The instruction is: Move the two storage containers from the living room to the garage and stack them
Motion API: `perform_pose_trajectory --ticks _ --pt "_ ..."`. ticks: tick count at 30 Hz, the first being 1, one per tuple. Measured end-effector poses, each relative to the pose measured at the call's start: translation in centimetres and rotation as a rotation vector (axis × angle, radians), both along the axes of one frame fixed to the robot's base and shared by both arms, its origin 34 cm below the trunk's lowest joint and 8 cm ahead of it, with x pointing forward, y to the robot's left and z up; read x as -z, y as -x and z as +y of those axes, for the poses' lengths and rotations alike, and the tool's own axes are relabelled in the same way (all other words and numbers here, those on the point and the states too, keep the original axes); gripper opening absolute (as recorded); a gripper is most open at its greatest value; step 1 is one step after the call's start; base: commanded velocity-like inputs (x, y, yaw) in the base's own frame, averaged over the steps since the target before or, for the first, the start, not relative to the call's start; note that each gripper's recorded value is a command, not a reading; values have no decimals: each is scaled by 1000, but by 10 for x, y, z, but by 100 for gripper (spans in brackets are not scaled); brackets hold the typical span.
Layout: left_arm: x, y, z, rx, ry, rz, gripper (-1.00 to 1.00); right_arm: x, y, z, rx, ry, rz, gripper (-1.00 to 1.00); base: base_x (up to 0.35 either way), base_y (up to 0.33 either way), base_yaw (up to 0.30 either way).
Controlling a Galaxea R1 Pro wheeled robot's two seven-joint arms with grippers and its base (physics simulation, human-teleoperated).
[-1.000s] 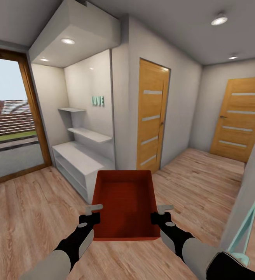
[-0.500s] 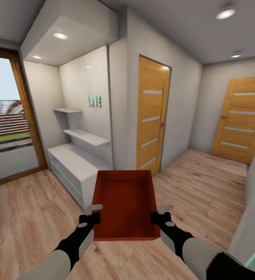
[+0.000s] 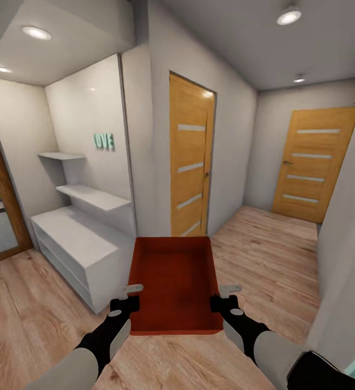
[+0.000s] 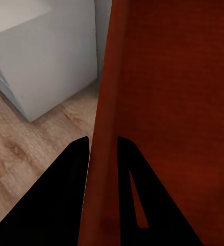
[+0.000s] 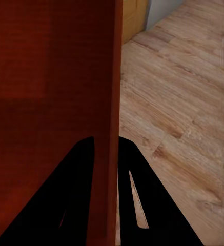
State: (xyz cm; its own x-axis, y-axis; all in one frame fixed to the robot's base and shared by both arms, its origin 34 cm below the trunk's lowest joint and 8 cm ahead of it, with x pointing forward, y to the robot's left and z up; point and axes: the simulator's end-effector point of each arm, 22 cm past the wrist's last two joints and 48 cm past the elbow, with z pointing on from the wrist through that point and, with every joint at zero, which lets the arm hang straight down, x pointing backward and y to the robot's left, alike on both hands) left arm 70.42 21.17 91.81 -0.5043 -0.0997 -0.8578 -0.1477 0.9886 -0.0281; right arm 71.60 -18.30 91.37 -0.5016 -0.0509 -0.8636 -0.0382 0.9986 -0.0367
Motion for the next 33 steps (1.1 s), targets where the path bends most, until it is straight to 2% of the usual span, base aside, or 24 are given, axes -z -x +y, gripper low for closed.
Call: perform_pose_trajectory --ticks 20,33 --pt "0 0 0 0 0 0 -100 0 0 0 0 1 0 -100 322 0 -240" --pt "0 0 1 0 0 0 -100 0 0 1 0 0 0 -100 322 0 -22"
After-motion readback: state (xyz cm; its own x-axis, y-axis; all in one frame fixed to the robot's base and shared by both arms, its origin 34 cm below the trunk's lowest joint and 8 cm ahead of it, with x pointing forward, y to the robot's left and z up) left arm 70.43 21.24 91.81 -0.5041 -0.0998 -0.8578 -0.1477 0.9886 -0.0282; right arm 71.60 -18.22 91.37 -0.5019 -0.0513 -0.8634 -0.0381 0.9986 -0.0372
